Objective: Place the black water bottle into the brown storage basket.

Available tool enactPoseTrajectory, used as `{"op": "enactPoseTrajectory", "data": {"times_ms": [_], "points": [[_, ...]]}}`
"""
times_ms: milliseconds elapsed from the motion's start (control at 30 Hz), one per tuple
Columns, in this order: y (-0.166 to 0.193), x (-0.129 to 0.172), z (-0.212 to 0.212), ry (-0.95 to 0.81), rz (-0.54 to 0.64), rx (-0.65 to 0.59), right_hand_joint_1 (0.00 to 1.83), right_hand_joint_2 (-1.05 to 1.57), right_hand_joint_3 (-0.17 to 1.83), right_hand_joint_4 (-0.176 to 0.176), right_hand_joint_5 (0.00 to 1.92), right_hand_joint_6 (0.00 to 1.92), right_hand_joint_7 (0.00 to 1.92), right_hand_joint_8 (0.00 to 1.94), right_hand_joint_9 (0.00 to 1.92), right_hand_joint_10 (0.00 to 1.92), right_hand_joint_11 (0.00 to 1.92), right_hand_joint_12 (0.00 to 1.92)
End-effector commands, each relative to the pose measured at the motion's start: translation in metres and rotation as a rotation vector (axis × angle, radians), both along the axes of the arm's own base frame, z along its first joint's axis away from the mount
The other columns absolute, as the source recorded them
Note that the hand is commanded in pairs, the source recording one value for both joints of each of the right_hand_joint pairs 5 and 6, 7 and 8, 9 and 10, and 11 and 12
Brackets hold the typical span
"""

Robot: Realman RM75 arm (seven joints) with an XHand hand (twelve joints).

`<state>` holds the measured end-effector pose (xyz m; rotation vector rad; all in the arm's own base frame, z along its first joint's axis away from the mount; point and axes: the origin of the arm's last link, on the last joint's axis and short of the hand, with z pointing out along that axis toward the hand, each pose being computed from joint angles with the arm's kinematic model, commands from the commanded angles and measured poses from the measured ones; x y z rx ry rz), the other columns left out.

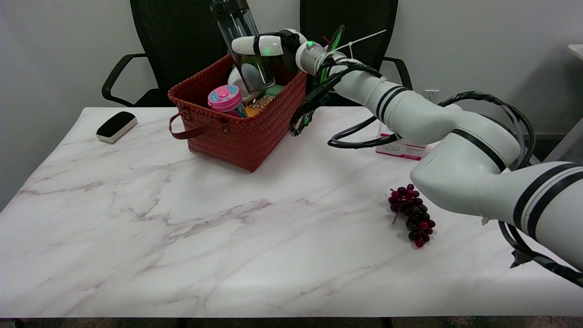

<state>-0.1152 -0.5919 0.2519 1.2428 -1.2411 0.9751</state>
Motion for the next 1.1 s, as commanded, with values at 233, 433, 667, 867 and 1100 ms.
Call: {"op": "enactPoseTrajectory", "data": {"times_ms": [233,433,667,867,1100], "points": [[0.004,-0.004,0.007,-0.024,0.016,0.000,1.30,0.40,0.91,0.000,0.69,0.69,0.39,0.39,0.16,0.16,0.02,0.02],[0.005,-0.004,0.009,-0.034,0.023,-0.001,1.27,0.09,0.92,0.000,0.11,0.11,0.25,0.25,0.11,0.11,0.00,0.00],[0.006,0.005,0.011,-0.063,0.057,-0.004,1.24,-0.15,0.84,0.000,0.02,0.02,0.23,0.23,0.08,0.08,0.00,0.00],[0.009,0.021,0.021,-0.105,0.133,-0.024,1.24,-0.15,0.74,0.000,0.00,0.00,0.22,0.22,0.07,0.07,0.00,0.00],[0.038,0.080,0.064,-0.059,0.384,-0.049,1.23,0.10,0.66,0.000,0.14,0.14,0.38,0.38,0.22,0.22,0.00,0.00]]}}
